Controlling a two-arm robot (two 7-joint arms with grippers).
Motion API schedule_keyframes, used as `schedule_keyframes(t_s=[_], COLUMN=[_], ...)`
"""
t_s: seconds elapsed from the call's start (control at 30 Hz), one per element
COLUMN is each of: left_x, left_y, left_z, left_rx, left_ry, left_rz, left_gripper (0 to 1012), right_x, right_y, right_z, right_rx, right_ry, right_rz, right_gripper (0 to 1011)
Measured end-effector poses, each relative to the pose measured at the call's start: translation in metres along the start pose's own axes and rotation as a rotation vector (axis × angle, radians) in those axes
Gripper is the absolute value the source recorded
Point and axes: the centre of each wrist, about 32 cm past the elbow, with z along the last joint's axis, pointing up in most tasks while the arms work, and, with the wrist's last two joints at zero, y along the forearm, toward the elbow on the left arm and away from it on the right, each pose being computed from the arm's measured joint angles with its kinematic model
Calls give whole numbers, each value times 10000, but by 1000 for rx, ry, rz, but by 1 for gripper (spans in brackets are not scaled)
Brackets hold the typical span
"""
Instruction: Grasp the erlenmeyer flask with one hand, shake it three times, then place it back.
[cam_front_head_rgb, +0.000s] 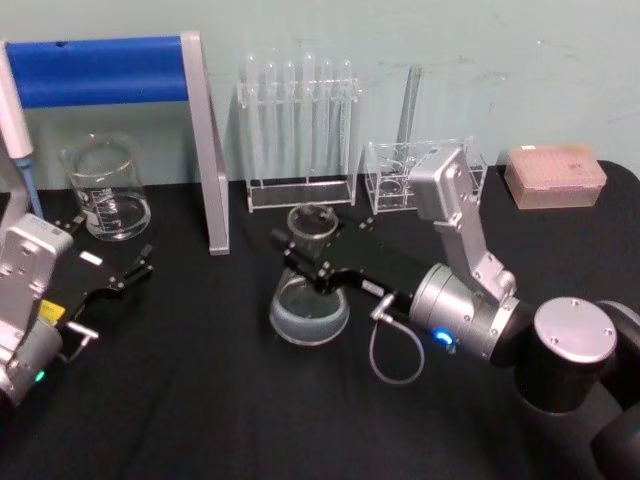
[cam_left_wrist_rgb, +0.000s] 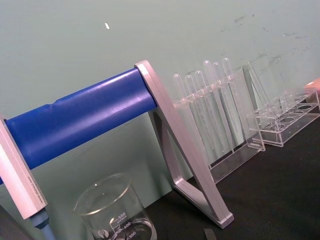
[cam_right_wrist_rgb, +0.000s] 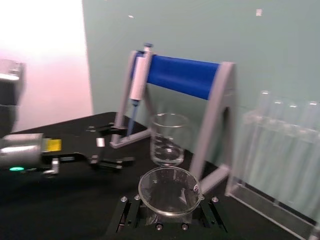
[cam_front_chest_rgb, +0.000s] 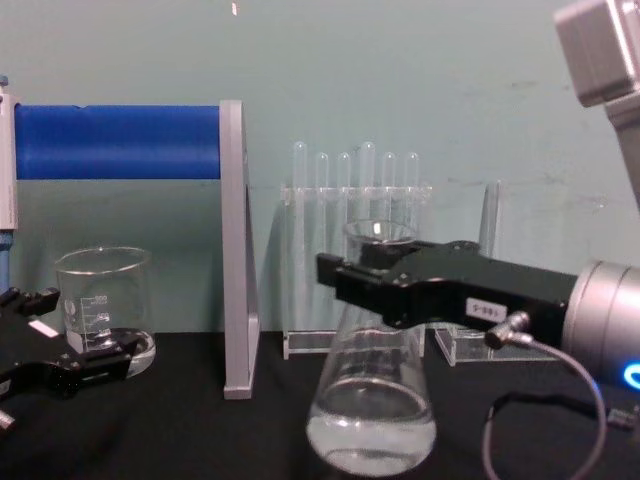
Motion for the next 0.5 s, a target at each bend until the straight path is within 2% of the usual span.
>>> schedule_keyframes(t_s=[0.17,0.37,0.5], left_x=[0,0,0], left_y=[0,0,0], left_z=[0,0,0], left_rx=[0,0,0], left_ry=[0,0,0], left_rz=[0,0,0], left_gripper=[1001,1001,1001], right_x=[120,343,452], right_y=[-25,-94,-142], right_z=[-5,-16,-18], right_rx=[-4,-12,-16], right_ry=[-12,-33,-44], right_rz=[-71,-208,-275], right_gripper=[449,449,449])
